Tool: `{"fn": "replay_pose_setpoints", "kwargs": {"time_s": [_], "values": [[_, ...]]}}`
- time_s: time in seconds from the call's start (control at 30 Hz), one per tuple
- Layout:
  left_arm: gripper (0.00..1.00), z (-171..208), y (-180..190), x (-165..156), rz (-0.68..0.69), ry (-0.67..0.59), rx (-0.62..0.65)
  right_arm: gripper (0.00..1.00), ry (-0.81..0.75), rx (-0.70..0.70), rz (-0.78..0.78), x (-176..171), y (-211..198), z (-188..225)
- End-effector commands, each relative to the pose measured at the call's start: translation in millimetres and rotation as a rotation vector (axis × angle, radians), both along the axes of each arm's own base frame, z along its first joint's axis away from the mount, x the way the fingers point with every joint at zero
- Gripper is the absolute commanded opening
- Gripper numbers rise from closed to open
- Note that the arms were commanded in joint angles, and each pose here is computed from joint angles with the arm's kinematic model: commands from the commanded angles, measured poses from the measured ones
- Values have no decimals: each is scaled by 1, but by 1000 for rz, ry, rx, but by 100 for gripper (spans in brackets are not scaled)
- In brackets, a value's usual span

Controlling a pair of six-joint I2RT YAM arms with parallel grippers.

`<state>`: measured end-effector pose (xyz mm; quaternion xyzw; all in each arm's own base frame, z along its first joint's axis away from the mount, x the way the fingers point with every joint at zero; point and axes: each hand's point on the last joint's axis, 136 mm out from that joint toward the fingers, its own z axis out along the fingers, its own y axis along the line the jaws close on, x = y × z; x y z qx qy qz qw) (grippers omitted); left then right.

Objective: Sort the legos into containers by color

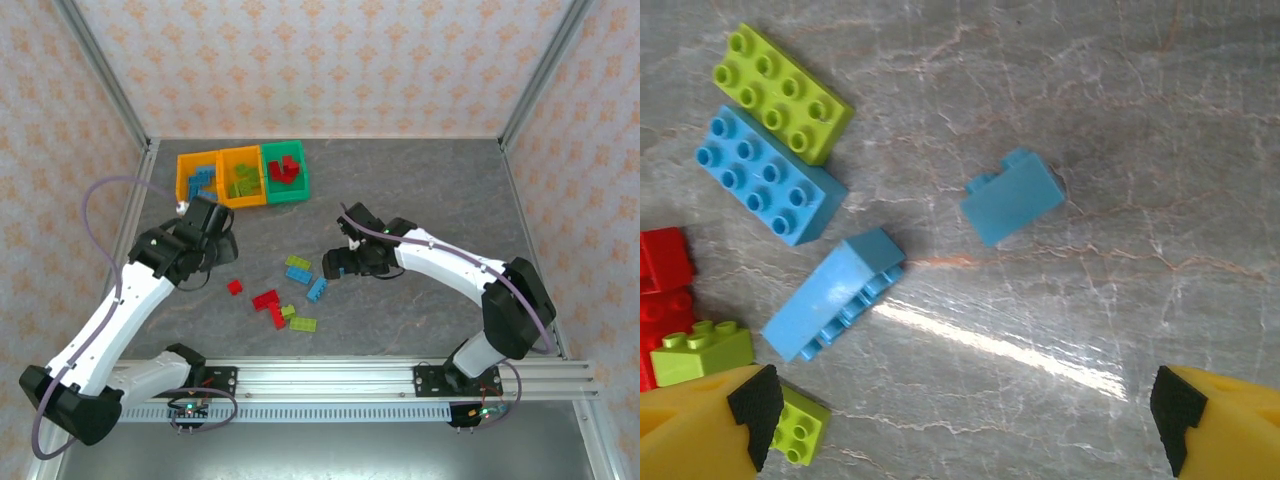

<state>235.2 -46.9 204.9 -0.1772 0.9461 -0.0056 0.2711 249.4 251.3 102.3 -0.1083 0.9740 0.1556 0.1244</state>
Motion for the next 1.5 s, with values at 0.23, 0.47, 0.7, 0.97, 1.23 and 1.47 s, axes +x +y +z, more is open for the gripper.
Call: {"fn": "replay_pose_setpoints", "kwargs": {"time_s": [0.23,0.47,0.7,0.97,1.23,1.47], "values": [[52,-33,-111,19,-27,22,-411,98,-93,27,-126,20,-4,25],[54,-67,-188,14,-302,133,-153,99,-152,22,-421,27,-71,30],[52,-126,-222,2,-526,302,-63,99,-179,28,-483,17,-96,36],[47,-157,-224,8,-600,338,29,99,-191,0,-473,11,-105,40],[22,-164,-229,10,-617,353,40,99,-191,-29,-460,9,-109,41],[11,-127,-233,10,-638,311,-11,99,-193,-24,-462,10,-109,41]]}}
